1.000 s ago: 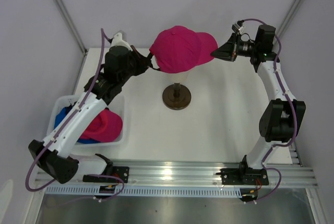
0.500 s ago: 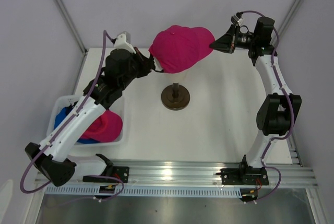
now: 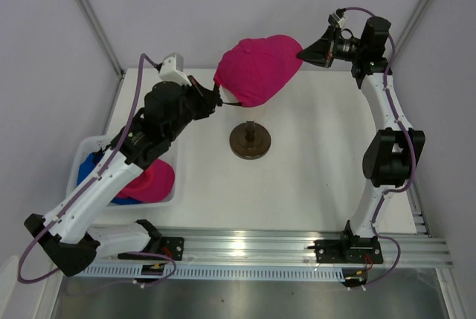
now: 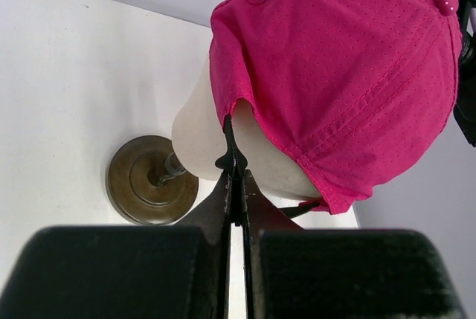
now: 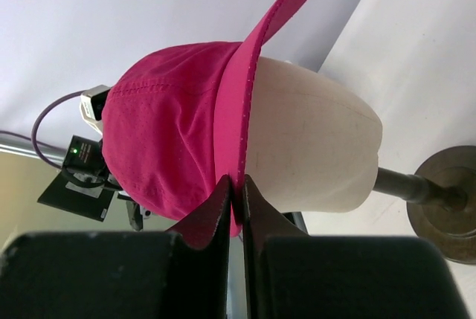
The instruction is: Stack the hats
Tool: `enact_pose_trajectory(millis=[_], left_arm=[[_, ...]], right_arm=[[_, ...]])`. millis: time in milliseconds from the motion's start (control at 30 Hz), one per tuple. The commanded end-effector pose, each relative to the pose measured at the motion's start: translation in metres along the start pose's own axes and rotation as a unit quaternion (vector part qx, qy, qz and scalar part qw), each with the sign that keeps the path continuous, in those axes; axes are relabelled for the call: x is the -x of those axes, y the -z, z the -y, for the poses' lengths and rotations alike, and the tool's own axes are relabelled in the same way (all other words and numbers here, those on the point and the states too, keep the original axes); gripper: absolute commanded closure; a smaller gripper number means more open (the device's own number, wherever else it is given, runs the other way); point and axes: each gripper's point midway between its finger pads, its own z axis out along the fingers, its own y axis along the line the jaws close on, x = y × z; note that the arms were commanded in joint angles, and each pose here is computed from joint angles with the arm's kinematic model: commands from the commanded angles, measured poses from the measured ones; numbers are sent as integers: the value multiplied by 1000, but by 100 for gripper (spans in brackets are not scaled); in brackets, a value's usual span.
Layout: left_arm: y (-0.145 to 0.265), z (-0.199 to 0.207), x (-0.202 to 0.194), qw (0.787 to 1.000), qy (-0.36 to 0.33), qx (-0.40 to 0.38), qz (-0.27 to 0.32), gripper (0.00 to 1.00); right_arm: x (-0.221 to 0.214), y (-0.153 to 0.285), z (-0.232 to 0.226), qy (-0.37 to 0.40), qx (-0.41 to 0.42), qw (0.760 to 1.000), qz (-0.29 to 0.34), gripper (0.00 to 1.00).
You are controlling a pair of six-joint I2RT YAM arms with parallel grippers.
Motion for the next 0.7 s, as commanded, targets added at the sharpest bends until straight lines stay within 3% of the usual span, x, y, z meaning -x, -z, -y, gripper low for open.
enact_pose_trajectory(millis=[0,167,467,667], left_arm=[[16,23,28,998,15,-34,42,99],[7,28,12,999,9,-30,21,99],[8,36,-26,999,18,-34,-1,99],[0,23,-41,1000,24,-3,-12,99]], right_arm=[[34,9,-13,59,-8,996,59,100],[34,9,-21,69,-6,996,60,100],[31,2,15,39,-32,997,56,100],[6,-1,33,26,-66,996,45,100]])
